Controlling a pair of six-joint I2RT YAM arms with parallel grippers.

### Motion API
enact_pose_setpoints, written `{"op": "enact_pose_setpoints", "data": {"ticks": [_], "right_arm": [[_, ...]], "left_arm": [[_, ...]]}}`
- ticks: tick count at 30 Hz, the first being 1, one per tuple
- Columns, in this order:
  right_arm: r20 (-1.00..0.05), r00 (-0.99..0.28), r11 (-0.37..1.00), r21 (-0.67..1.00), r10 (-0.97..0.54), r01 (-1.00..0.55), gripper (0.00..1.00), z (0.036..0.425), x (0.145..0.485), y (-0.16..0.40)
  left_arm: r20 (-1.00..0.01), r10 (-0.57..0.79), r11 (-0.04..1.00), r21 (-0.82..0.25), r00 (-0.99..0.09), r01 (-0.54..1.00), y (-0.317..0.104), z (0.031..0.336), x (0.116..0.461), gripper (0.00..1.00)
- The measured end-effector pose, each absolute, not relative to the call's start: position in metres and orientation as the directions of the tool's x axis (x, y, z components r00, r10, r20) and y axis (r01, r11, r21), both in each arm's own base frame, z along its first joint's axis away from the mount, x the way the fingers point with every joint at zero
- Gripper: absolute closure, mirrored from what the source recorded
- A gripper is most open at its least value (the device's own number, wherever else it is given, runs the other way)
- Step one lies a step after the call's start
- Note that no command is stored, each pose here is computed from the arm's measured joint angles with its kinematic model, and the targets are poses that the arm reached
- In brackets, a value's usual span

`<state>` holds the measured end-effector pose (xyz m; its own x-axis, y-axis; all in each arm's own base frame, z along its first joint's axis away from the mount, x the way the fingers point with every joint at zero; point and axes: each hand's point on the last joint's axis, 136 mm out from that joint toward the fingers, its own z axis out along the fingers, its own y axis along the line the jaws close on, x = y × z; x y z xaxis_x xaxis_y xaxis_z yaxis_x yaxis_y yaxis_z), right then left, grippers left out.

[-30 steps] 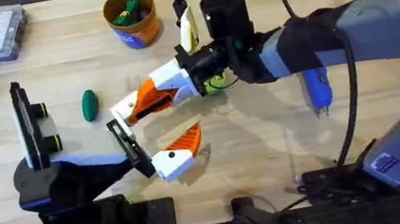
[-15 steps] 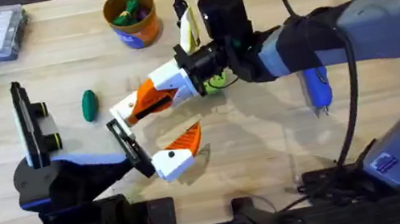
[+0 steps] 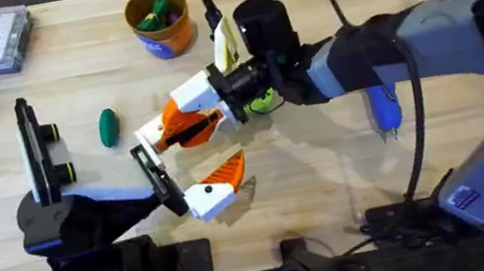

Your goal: Pick up the gripper from the table and insert it into the empty holder that is missing its gripper. Then pick up a screw, insert it into the mounting hole, and use the screwdriver to tighten it. Finally, clean up the table by picking up the vegetable and placing it into the bucket.

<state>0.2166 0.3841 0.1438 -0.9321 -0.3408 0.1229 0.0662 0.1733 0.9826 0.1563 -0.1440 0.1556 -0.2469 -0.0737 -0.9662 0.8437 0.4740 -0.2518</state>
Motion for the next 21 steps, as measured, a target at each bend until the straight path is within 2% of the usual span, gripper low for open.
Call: {"op": "enact_pose_setpoints", "data": {"ticks": [9, 13, 15, 21], "right_arm": [[0.126, -0.921, 0.166, 0.984, -0.368, 0.068, 0.361, 0.144, 0.213, 0.381], [0.147, -0.913, 0.169, 0.982, -0.381, 0.087, 0.193, 0.14, 0.214, 0.376], [0.151, -0.909, 0.169, 0.981, -0.388, 0.091, 0.072, 0.137, 0.214, 0.373], [0.136, -0.905, 0.156, 0.985, -0.403, 0.078, 0.016, 0.137, 0.212, 0.369]], "left_arm": [[-0.971, -0.06, 0.456, -0.232, -0.23, 0.859, -0.146, 0.156, 0.153, 0.011], [-0.976, -0.049, 0.448, -0.212, -0.213, 0.869, -0.148, 0.156, 0.151, 0.011], [-0.978, -0.045, 0.443, -0.203, -0.205, 0.873, -0.148, 0.156, 0.15, 0.011], [-0.982, -0.037, 0.435, -0.185, -0.188, 0.881, -0.15, 0.157, 0.149, 0.011]]}}
